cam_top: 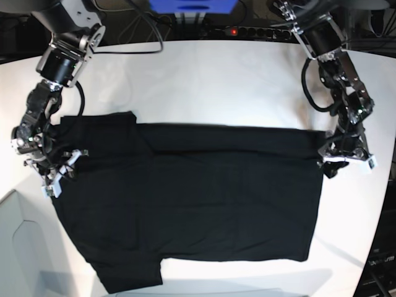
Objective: Fold the T-shirt properly
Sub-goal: 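Lift the shoulder edge with both grippers and fold it over the body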
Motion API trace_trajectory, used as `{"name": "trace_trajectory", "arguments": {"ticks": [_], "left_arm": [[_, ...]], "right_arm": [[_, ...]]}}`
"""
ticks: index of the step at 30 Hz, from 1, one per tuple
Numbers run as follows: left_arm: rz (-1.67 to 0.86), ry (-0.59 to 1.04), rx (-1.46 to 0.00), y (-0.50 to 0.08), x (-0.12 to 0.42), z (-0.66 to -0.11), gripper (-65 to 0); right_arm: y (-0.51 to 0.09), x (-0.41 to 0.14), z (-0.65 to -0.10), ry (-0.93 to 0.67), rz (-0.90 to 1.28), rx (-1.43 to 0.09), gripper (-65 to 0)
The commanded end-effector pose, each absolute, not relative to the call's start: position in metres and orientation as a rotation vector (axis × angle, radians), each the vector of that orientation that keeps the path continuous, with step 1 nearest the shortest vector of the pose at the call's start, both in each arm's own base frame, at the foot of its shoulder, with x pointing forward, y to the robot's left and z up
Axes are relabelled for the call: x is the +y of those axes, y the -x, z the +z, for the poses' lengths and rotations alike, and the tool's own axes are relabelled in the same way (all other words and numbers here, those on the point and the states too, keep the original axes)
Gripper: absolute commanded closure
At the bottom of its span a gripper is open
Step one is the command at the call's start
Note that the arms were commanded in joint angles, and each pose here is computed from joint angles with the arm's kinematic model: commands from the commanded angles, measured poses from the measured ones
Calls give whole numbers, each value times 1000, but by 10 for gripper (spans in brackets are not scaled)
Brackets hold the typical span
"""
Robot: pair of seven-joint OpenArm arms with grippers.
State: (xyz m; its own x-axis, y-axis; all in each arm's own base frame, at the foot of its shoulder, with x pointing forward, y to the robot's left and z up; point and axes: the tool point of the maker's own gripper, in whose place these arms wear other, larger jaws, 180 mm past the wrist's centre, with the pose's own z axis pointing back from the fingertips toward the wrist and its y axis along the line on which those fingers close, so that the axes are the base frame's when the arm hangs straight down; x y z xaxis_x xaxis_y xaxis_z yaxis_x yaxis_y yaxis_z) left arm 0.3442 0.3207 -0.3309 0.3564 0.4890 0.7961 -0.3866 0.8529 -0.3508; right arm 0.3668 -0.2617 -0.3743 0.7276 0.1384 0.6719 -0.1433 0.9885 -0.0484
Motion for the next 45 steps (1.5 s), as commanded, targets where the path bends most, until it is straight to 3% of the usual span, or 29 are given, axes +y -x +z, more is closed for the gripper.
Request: {"name": "trace_trajectory", "arguments": {"ticks": [1, 5, 14, 26, 30, 36, 45], "left_arm": [[552, 96, -1117, -349, 327, -314, -355], [541, 86, -1149, -349, 328, -302, -384], [639, 45, -1027, -306, 353, -349, -385], [636, 117, -898, -314, 327, -396, -383], [631, 133, -887, -319, 321, -400, -288], [652, 151, -856, -320, 317, -411, 0], [653, 145, -844, -316, 319, -415, -1]], "right_arm": [[-378, -268, -354, 7, 167, -805, -272], [-378, -269, -352, 14, 168, -810, -321], [-347, -256, -348, 50, 199, -829, -323], [-309, -277, -345, 134, 185, -811, -326], [-297, -307, -343, 173, 94, -814, -326], [-286, -333, -372, 157, 60, -730, -326], [-281, -345, -413, 71, 1, -693, -320]]}}
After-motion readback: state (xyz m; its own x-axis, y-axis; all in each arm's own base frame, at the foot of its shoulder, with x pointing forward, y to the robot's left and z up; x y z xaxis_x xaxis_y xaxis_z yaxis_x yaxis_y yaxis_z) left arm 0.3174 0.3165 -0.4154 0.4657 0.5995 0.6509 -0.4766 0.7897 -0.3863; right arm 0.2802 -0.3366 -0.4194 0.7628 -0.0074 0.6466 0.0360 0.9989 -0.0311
